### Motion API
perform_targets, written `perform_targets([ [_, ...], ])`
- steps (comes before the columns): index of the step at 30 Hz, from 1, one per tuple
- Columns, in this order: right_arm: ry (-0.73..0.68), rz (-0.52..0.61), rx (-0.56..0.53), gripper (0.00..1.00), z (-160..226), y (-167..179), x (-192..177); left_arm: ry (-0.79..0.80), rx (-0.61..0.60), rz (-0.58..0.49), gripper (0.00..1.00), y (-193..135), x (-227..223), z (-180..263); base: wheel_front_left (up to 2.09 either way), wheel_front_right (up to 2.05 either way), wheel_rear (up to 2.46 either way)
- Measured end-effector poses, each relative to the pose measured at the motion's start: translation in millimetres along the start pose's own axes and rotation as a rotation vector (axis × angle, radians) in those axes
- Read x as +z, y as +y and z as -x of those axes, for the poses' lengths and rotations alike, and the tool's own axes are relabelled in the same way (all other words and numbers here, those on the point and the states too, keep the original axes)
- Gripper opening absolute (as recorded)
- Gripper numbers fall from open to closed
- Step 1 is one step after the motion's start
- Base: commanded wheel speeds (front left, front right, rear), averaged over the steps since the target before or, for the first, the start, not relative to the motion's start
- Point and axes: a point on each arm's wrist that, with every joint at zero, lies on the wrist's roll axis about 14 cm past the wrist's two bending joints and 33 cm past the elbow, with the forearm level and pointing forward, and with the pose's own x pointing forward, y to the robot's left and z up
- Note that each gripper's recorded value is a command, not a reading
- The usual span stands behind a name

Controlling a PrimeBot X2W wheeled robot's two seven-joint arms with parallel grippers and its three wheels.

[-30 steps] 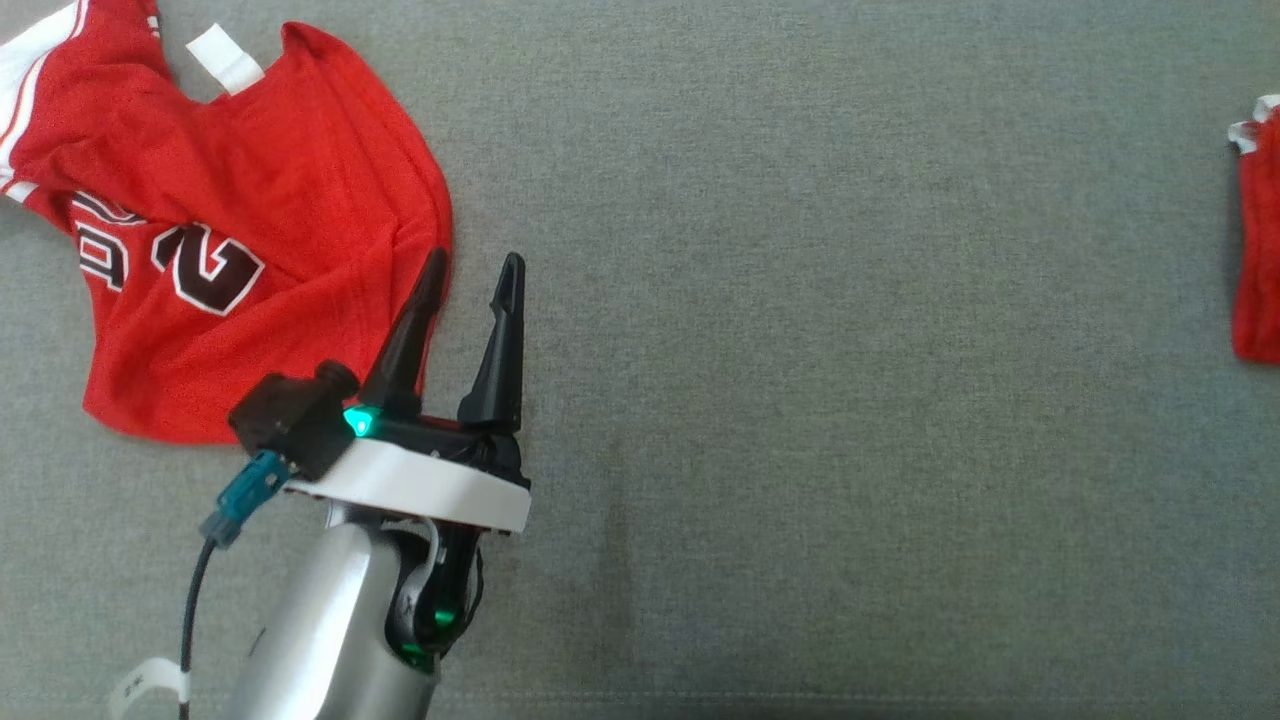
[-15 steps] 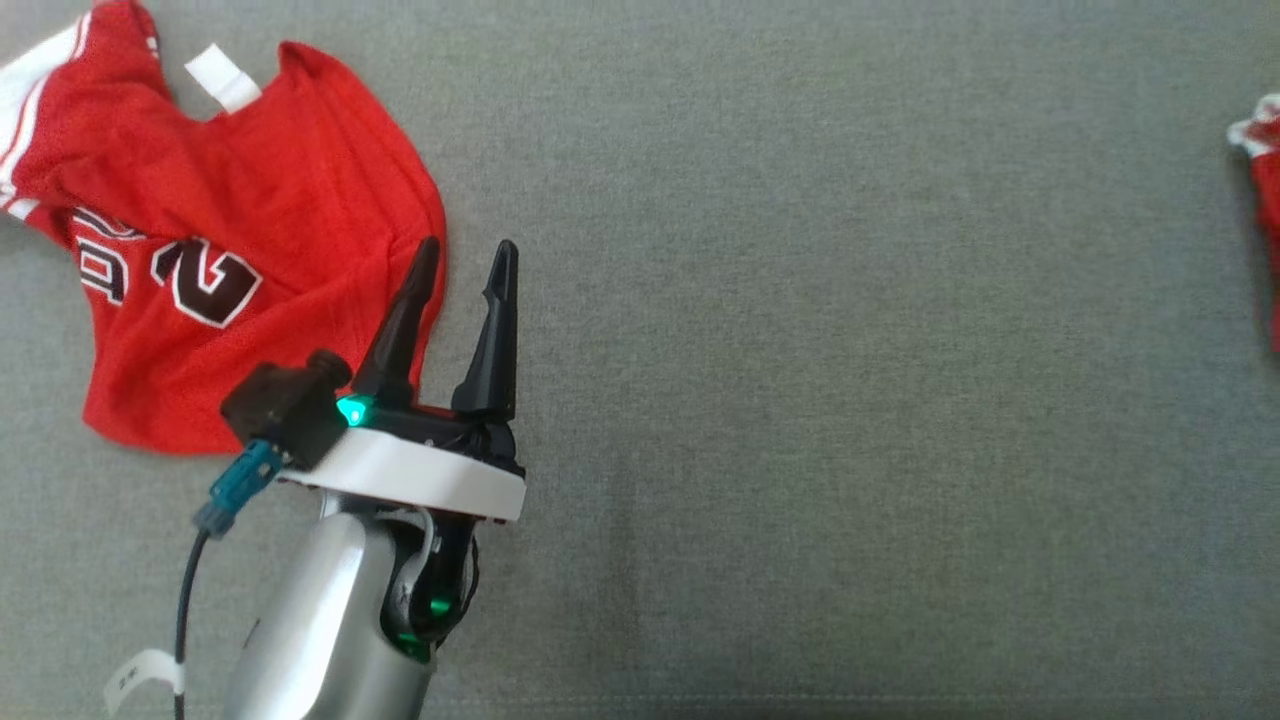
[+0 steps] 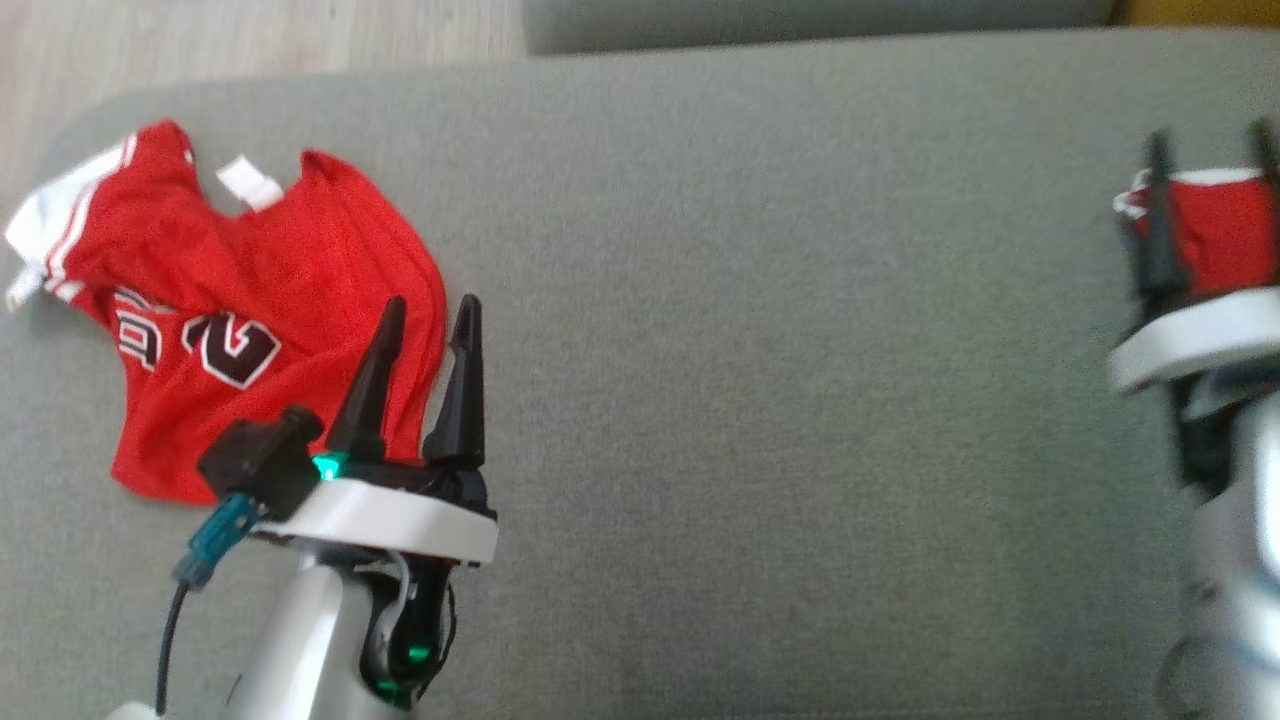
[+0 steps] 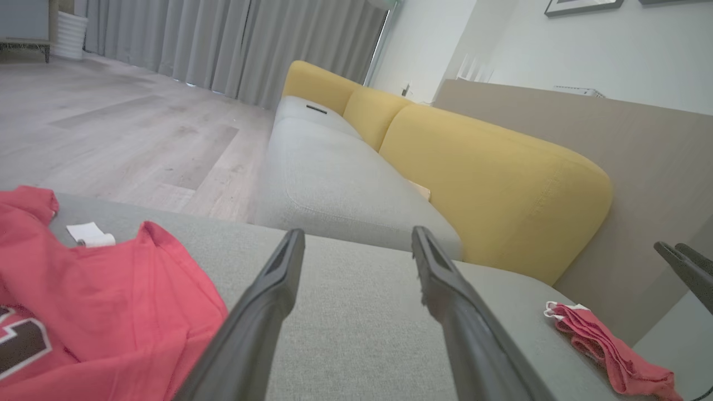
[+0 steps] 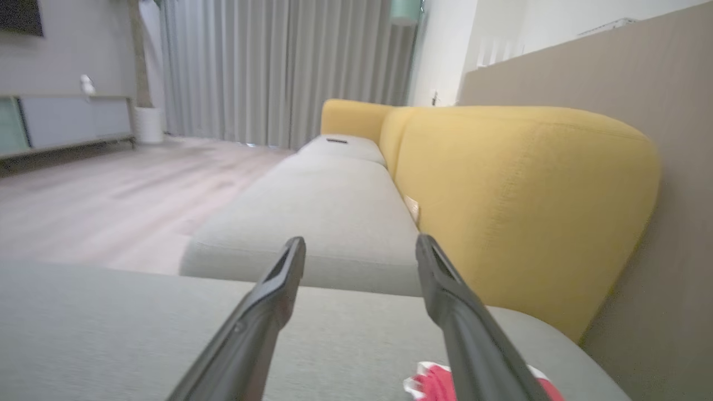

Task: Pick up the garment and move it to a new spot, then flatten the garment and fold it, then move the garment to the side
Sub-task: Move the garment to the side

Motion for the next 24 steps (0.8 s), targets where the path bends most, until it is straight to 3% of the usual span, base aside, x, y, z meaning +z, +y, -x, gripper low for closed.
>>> perform_targets([
  [5,-0.088,-0.145,0.046,1.00,31.6,42.1,23.8,-0.046,-0.001,-0.010,1.00,-3.4,17.5,9.9,0.00,0.00,0.00],
  [11,-0.142,-0.200,0.121,1.00,66.9,75.8,29.9,-0.046,-0.011,-0.010,1.00,-9.5,18.3,21.9,0.00,0.00,0.00],
  [15,-0.074,-0.329,0.081,1.00,100.4,73.1,1.8,-0.031,0.011,-0.008,1.00,-2.8,14.1,37.6,0.00,0.00,0.00],
  [24,-0.058,-0.397,0.038,1.00,116.3,65.4,-9.3,0.003,0.012,-0.001,1.00,-2.4,3.4,49.2,0.00,0.00,0.00],
])
